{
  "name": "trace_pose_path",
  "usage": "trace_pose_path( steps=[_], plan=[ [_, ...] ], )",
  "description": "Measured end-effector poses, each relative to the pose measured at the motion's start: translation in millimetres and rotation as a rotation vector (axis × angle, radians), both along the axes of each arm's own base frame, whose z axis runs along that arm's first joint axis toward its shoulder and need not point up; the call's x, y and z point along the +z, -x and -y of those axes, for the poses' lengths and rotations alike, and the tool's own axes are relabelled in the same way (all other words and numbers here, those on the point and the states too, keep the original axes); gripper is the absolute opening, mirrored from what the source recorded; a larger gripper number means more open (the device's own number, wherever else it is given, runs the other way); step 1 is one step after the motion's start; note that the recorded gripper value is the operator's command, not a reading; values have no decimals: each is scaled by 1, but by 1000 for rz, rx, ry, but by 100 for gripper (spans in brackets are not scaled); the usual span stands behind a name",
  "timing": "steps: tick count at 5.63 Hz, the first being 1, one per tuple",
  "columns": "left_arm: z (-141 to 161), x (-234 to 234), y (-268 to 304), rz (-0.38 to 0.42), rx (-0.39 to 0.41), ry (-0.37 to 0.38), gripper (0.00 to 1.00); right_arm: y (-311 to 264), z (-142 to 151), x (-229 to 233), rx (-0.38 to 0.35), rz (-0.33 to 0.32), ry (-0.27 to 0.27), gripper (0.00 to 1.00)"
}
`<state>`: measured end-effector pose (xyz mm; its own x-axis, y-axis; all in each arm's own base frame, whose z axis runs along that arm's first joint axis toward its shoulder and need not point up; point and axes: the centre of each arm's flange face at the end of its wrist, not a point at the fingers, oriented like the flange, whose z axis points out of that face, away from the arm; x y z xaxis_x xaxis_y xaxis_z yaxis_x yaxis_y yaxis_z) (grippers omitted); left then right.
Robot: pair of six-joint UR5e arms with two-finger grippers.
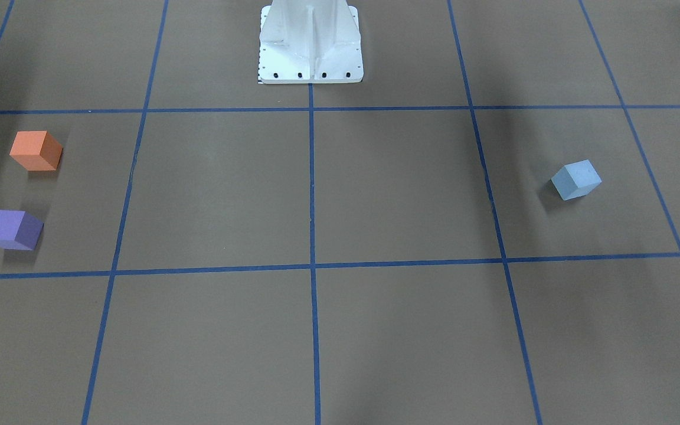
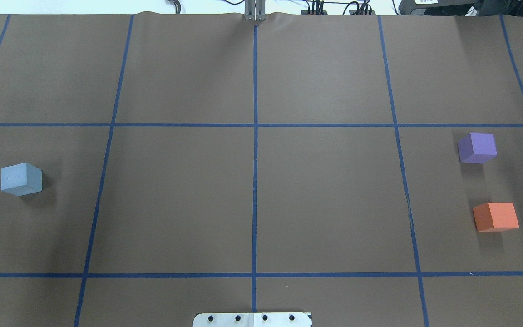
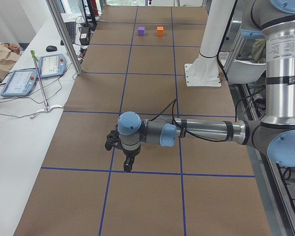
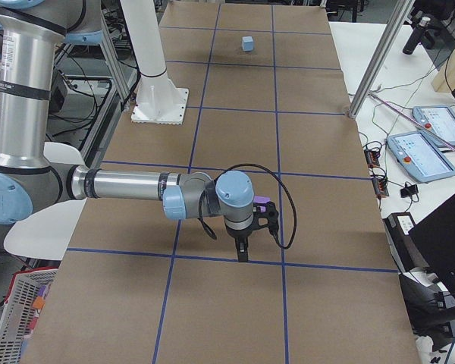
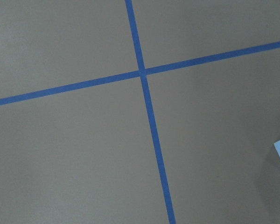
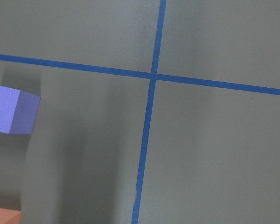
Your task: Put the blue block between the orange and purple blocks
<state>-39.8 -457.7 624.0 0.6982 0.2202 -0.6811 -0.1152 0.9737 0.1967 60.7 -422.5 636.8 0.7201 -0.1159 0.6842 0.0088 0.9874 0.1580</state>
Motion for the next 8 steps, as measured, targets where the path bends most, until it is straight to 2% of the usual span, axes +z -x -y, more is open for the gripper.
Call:
trace_pose_path(
  steps=[4,5,7,8],
  plan=[
    [2,-33,1,5,-10,-65,100,0,-1,-4,0,3,-12,100],
    [5,-44,1,3,-10,-100,100,0,0,-7,-1,3,-20,100],
    [13,-66,-1,-14,-9,-237,100,0,1,-10,-1,4,-45,100],
    [13,-65,-1,-19,-10,-272,100,0,0,-9,-1,4,-50,100]
  ],
)
